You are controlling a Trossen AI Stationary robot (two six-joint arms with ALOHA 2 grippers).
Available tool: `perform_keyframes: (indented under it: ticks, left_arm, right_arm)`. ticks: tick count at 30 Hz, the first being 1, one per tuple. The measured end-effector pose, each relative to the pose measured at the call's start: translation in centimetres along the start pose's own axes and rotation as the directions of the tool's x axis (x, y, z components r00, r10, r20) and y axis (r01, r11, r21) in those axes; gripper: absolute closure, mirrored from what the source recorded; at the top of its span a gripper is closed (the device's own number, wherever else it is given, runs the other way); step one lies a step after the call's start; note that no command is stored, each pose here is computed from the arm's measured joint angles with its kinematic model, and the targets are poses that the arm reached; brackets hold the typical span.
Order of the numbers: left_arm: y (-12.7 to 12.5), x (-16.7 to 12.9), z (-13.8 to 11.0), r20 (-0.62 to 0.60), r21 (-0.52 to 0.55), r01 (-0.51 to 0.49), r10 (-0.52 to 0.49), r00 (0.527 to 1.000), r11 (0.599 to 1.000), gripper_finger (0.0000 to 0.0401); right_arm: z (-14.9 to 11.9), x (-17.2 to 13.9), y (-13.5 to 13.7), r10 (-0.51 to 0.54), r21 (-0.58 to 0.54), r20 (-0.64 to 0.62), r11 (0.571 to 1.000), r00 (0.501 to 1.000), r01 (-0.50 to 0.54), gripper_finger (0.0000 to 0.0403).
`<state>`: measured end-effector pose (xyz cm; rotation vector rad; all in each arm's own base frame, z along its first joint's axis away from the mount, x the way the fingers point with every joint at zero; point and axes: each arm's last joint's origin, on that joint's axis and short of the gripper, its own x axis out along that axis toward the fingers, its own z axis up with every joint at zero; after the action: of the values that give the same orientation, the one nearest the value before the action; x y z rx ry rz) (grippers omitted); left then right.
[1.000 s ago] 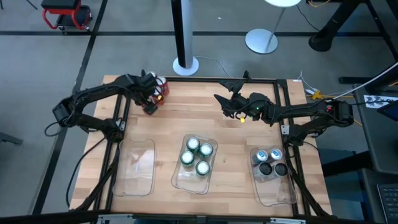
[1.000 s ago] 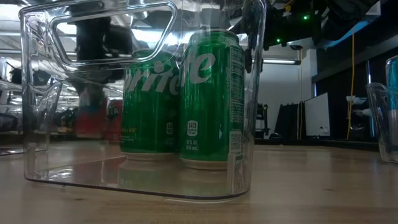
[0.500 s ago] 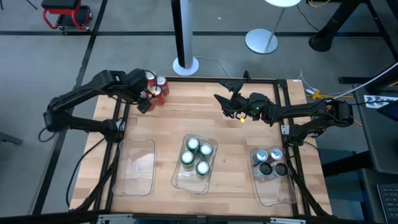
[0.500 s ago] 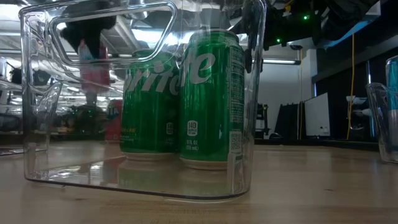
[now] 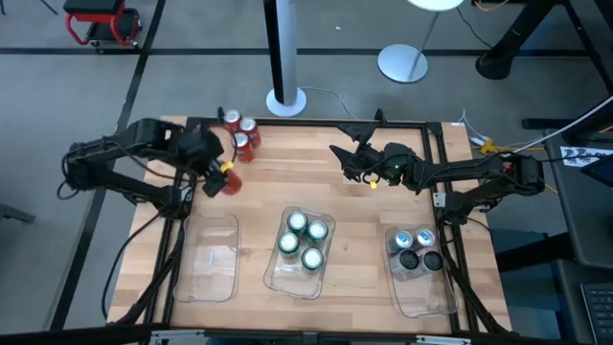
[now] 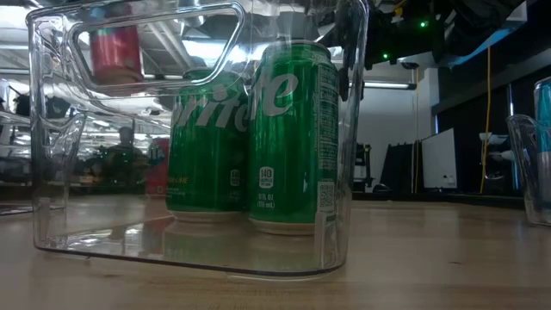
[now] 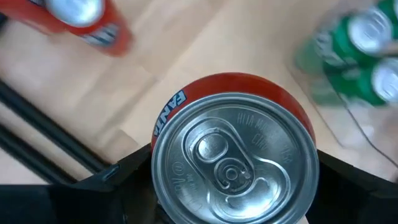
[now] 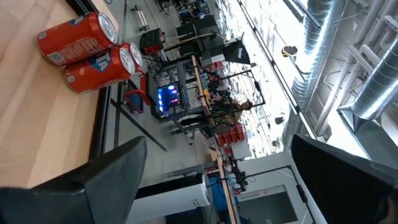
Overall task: Sort soda cans
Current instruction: Put the orange soda can into the left transparent bin
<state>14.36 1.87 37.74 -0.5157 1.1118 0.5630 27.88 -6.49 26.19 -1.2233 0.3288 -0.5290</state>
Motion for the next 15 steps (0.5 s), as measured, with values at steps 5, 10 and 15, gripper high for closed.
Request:
perform_keyframes:
  ticks: [5, 10, 15]
  left_arm:
    - [-1.8, -0.3, -1.5, -0.036, 0.023, 0.06, -0.059, 0.998, 0.998, 0.0107]
    - [-3.3, -0.7, -3.0, -0.065, 0.009, 0.103, -0.102, 0.993, 0.995, 0.0107]
    - [-4.1, -1.2, -4.6, -0.093, -0.019, 0.109, -0.111, 0.989, 0.994, 0.0107]
  right_arm:
    - [0.0, 0.0, 0.0, 0.0, 0.0, 0.0, 1.0, 1.0, 0.0, 0.0004]
    - [0.0, 0.0, 0.0, 0.001, 0.0, 0.0, 1.0, 1.0, -0.001, 0.0004]
    - [0.0, 0.0, 0.0, 0.003, -0.002, -0.001, 1.0, 1.0, -0.003, 0.0004]
